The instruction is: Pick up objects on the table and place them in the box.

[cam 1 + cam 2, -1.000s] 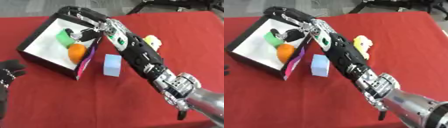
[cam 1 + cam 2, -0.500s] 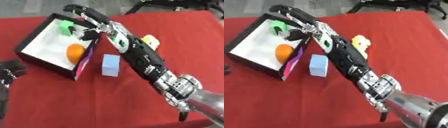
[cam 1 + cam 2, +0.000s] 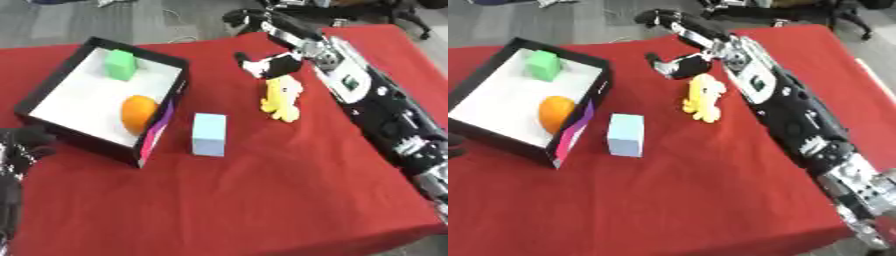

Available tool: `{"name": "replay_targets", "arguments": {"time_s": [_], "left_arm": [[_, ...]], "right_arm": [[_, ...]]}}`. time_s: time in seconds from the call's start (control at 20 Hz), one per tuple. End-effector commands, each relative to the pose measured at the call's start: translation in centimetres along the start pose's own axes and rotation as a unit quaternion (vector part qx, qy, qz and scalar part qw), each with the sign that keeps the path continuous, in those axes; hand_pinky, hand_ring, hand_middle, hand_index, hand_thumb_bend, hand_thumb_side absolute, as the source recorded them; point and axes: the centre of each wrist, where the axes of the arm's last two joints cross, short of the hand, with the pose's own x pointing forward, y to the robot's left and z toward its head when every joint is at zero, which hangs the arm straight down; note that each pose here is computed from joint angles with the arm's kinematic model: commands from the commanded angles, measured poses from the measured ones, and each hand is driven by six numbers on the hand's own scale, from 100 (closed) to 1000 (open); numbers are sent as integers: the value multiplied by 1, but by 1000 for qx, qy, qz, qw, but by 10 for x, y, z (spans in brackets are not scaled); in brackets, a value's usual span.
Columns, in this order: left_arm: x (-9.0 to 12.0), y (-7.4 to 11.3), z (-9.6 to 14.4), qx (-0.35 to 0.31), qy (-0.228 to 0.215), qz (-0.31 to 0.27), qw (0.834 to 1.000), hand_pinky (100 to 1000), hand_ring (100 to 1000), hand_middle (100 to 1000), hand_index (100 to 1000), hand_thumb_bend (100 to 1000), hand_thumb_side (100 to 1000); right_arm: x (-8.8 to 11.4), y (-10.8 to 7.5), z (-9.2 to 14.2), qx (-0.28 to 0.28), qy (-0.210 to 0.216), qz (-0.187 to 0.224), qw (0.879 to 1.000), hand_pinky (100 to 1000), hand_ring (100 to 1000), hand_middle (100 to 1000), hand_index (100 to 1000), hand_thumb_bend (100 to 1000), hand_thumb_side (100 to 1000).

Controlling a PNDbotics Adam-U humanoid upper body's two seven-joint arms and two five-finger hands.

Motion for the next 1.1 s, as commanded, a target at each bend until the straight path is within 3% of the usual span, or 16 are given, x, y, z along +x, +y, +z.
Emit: {"name": "replay_targets", "arguments": {"time_s": [0.05,0.2,0.45,0.9,1.1], "left_arm": [[6,10,0,15,-9,-17,1000,739,725,584,726,100,933],[5,10,1,16,-8,-17,1000,740,726,584,727,100,933],[6,8,0,14,-10,-16,1000,740,726,585,727,100,932],[7,7,-1,13,-13,-13,1000,740,728,585,726,100,933],[7,7,-1,13,-13,-13,1000,741,728,586,727,100,933]], "right_arm": [[5,-19,23,37,19,12,999,1000,910,942,976,100,660],[-7,-3,39,81,64,-7,995,1000,911,944,977,100,807],[-28,19,45,131,115,-17,985,1000,915,950,979,100,880],[-57,55,51,164,185,-12,969,1000,909,935,980,100,853],[-62,62,54,171,197,-9,965,1000,879,894,971,100,712]]}}
